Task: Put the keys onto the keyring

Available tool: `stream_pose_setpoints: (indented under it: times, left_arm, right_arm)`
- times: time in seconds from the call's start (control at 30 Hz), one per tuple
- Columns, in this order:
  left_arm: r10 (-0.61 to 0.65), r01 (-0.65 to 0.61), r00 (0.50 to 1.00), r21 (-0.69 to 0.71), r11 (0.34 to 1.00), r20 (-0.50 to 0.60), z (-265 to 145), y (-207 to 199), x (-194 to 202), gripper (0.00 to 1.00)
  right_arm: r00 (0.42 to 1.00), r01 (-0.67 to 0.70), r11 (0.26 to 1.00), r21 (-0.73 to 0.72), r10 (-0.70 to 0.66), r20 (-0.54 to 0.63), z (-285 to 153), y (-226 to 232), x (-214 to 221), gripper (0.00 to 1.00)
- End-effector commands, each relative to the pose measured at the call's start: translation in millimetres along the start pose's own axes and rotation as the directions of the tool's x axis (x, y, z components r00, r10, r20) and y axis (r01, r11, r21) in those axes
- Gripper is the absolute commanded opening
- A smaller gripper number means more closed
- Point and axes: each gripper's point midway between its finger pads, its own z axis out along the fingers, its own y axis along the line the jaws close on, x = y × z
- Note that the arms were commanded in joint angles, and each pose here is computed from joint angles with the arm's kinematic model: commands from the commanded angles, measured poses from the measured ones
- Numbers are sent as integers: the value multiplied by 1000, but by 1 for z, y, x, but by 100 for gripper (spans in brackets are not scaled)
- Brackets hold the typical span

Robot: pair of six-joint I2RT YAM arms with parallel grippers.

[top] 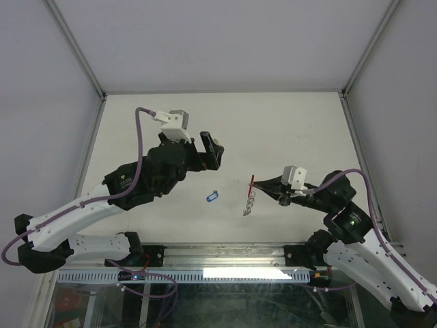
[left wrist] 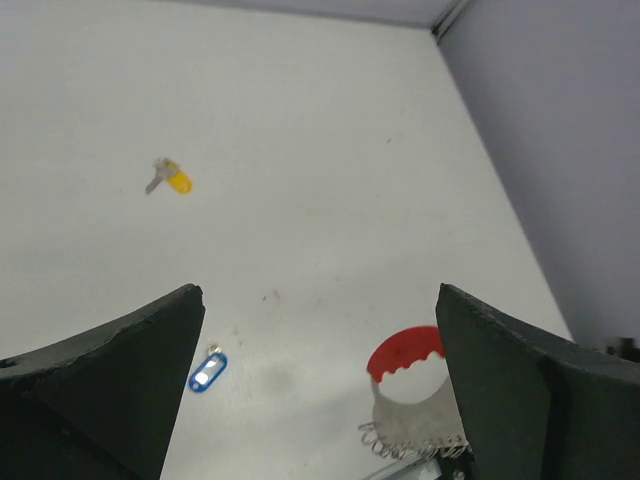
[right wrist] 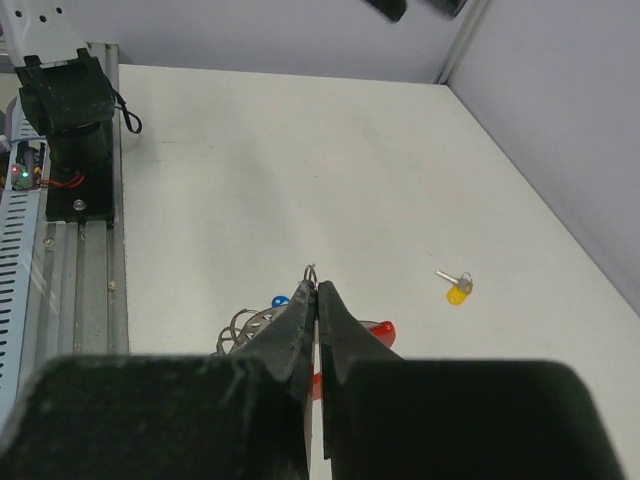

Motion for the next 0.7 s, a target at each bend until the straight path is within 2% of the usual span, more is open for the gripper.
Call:
stream_pose_setpoints:
  times: [0.0, 0.13, 0.27, 0.37, 0.47, 0.6, 0.67]
  left_arm:
    - [-17, 11, 996, -73, 997, -92, 5, 21, 45, 99]
    - [-80, 59, 980, -116, 991, -182, 14, 29, 88, 99]
    - [-179, 128, 936, -182, 975, -303, 21, 37, 143, 98]
    - [-254, 174, 900, -242, 955, -354, 23, 46, 178, 90]
    - [-336, 234, 871, -297, 926, -359, 26, 60, 206, 83]
    - [-406, 288, 835, -335, 897, -370, 34, 78, 231, 73]
    - [-431, 322, 818, -318, 892, -381, 40, 80, 237, 65]
  right_arm:
    - [998, -59, 991, 118, 56, 25, -9, -16, -17, 0]
    - [995, -90, 975, 205, 95, -12, -17, -28, -11, 0]
    - [991, -119, 965, 232, 130, -33, -21, -30, -8, 0]
    - [990, -129, 961, 244, 140, -27, -24, -29, -8, 0]
    - [990, -129, 959, 252, 137, -17, -27, -29, -8, 0]
    - [989, -134, 959, 248, 144, -22, -27, -27, -6, 0]
    - [989, -136, 960, 245, 146, -24, -27, -27, -5, 0]
